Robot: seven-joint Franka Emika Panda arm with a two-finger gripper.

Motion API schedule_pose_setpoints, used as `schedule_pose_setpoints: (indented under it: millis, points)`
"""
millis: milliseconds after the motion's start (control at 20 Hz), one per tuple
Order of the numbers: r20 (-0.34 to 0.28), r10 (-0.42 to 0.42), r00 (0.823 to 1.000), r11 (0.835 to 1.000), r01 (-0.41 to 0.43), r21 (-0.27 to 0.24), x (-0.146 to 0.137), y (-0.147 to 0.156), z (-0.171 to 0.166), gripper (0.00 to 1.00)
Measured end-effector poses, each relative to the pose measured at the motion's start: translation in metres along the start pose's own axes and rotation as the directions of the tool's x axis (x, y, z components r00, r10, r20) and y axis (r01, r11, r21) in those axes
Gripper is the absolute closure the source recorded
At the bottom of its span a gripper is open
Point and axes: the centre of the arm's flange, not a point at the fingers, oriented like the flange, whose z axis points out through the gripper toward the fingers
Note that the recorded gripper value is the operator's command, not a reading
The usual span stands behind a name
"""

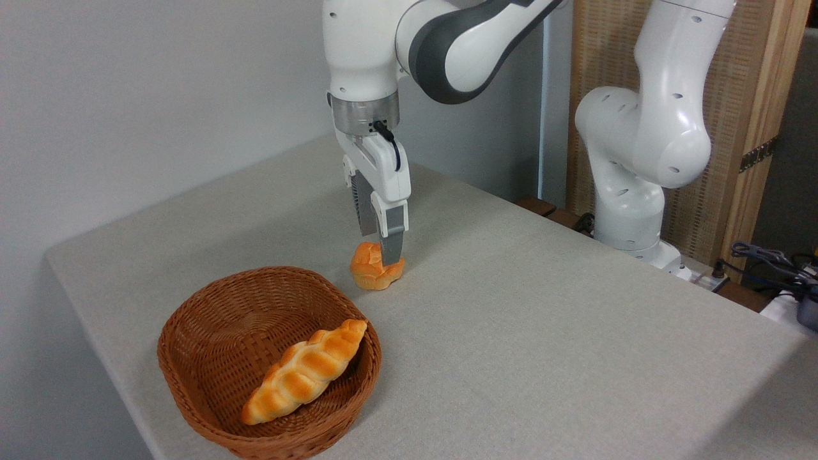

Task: Put bread into the basket
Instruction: 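Close the gripper around the round orange bun, then lift the bun and carry it toward the wicker basket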

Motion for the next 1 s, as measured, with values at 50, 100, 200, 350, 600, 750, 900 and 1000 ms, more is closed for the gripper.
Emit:
schedule_pose_setpoints:
  millis: [50,100,200,350,600,750,900,1000]
  points:
    - [-0.008,0.005,1.0,1.0,-0.005,0.007,0.0,0.002,0.005,0.0]
    - [-0.014,0.012,1.0,1.0,-0.012,0.014,0.001,0.005,0.011,0.0]
    - [-0.021,0.022,1.0,1.0,-0.022,0.02,0.001,0.011,0.02,0.0]
    - [-0.019,0.024,1.0,1.0,-0.024,0.019,0.0,0.013,0.025,0.03]
    - [-0.017,0.05,0.999,0.999,-0.05,0.018,0.0,0.013,0.026,0.42]
    - [-0.014,0.083,0.996,0.996,-0.083,0.016,-0.001,0.013,0.027,0.6]
    - [-0.014,0.089,0.996,0.996,-0.089,0.015,-0.001,0.012,0.027,0.65]
    - [-0.014,0.09,0.996,0.996,-0.09,0.015,-0.001,0.012,0.027,0.65]
